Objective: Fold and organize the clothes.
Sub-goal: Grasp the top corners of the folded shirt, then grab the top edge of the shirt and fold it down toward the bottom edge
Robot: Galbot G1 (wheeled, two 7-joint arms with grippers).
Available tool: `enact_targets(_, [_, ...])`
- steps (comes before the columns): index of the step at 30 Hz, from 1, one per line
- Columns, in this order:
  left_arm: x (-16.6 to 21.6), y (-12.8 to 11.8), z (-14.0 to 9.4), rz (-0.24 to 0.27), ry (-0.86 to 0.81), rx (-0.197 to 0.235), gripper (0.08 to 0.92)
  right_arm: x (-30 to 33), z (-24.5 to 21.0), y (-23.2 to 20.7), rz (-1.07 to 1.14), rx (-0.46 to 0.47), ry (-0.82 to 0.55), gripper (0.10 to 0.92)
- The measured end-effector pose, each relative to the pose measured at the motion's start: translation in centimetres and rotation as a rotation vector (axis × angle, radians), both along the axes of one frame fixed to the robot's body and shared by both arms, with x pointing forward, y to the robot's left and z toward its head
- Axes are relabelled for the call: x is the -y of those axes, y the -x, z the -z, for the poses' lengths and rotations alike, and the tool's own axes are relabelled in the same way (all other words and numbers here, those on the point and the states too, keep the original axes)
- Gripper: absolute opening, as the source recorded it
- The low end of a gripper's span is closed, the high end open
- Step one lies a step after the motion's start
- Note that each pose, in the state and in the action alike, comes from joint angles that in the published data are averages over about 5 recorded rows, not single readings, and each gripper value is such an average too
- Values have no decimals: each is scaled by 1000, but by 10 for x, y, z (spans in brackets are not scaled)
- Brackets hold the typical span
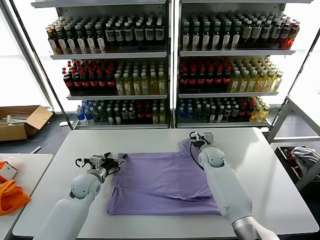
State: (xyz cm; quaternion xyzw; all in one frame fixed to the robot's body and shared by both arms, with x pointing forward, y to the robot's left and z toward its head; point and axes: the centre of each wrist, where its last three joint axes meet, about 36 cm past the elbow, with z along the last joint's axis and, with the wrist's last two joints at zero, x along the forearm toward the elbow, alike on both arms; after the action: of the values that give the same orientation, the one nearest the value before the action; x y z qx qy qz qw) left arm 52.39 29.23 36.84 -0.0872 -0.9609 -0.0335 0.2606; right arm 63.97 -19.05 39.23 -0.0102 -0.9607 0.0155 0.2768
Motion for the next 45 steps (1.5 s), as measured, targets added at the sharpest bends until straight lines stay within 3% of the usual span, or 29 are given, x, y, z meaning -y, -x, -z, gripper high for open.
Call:
enact_targets(4, [0, 1, 1, 1, 2, -5, 793, -2, 3, 1, 0, -7, 2, 818])
enact_targets(8, [3, 2, 1, 11, 2, -10, 684, -2, 6, 3, 4, -17, 0, 759])
enact_targets(29, [13, 9, 2, 56, -42, -14, 102, -4, 19, 20, 24, -30, -16, 154])
enact_targets(32, [15, 10, 2, 59, -38, -1, 85, -2, 16, 24, 26, -19, -20, 110])
enact_targets(45, [16, 24, -1, 69, -39, 94, 84, 1, -4, 48, 23, 65, -48, 109])
